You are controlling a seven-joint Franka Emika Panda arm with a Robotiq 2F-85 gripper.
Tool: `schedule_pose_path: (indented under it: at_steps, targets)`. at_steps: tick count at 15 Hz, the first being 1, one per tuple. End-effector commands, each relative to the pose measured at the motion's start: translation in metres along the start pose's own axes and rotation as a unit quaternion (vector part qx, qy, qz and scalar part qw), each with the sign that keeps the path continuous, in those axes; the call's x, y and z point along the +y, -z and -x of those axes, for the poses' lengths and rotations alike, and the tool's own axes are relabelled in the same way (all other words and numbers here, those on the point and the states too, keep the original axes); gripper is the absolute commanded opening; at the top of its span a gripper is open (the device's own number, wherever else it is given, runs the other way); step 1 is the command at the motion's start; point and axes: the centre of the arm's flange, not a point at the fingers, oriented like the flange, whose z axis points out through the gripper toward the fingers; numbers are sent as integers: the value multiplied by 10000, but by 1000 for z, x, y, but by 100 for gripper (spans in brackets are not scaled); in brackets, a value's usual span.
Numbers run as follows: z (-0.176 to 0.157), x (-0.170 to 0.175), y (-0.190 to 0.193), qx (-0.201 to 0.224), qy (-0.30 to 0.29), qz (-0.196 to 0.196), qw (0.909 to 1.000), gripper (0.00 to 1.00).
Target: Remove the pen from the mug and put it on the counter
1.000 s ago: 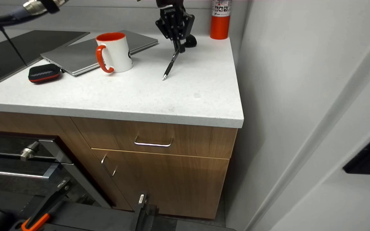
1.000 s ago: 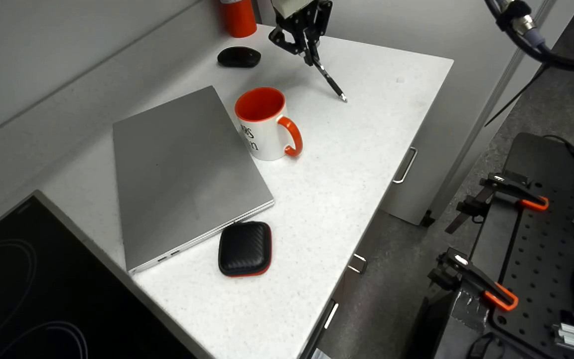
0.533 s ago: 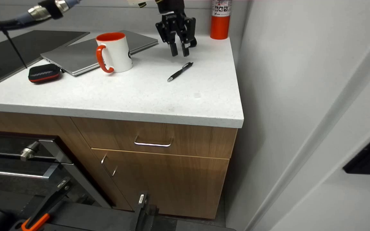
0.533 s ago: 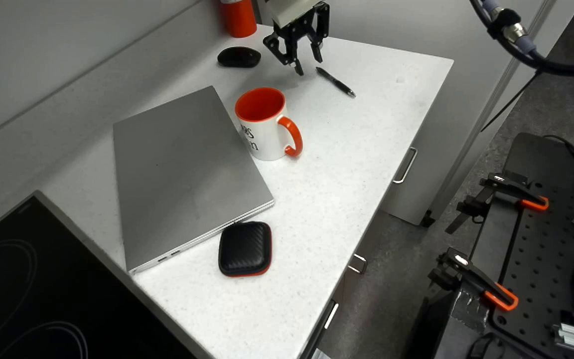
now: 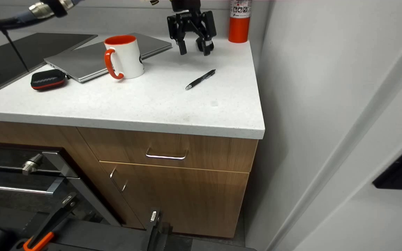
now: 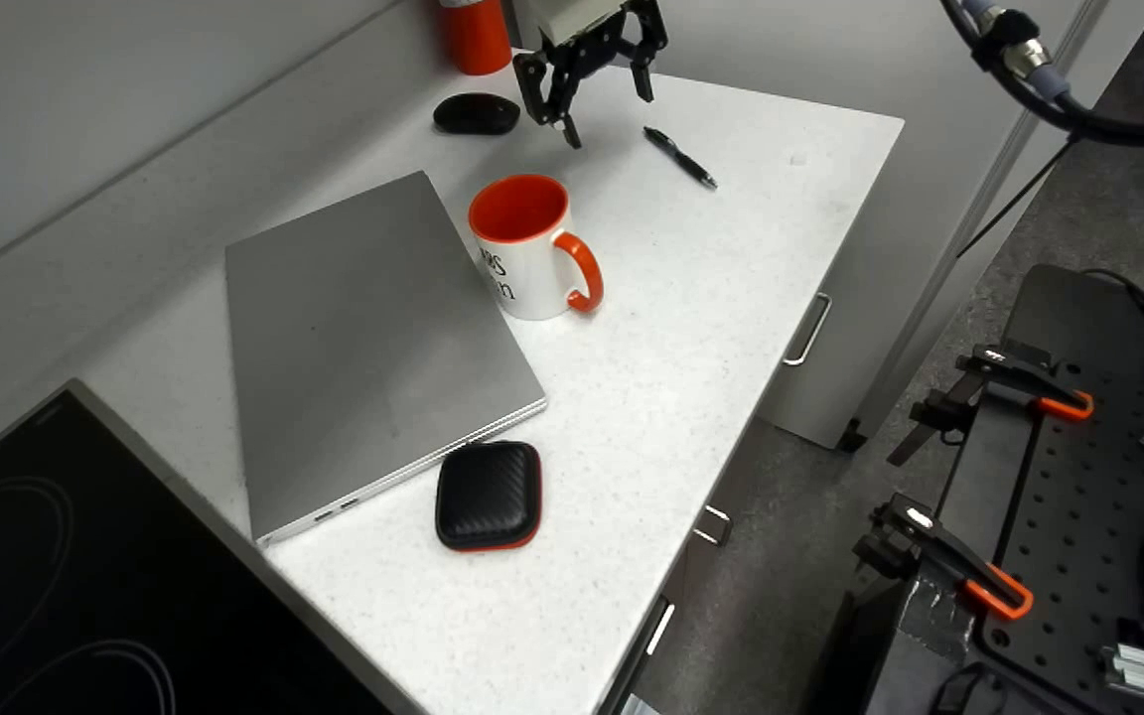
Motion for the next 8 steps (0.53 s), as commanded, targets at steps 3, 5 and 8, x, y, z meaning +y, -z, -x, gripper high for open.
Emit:
schedule_pose_path:
  at_steps: [3, 5, 8]
  targets:
    - [1, 0, -2, -18, -1, 13, 10000, 100]
    - [1, 1, -2, -18, -2, 14, 10000, 100]
    - [1, 1, -2, -18, -2, 14, 10000, 100]
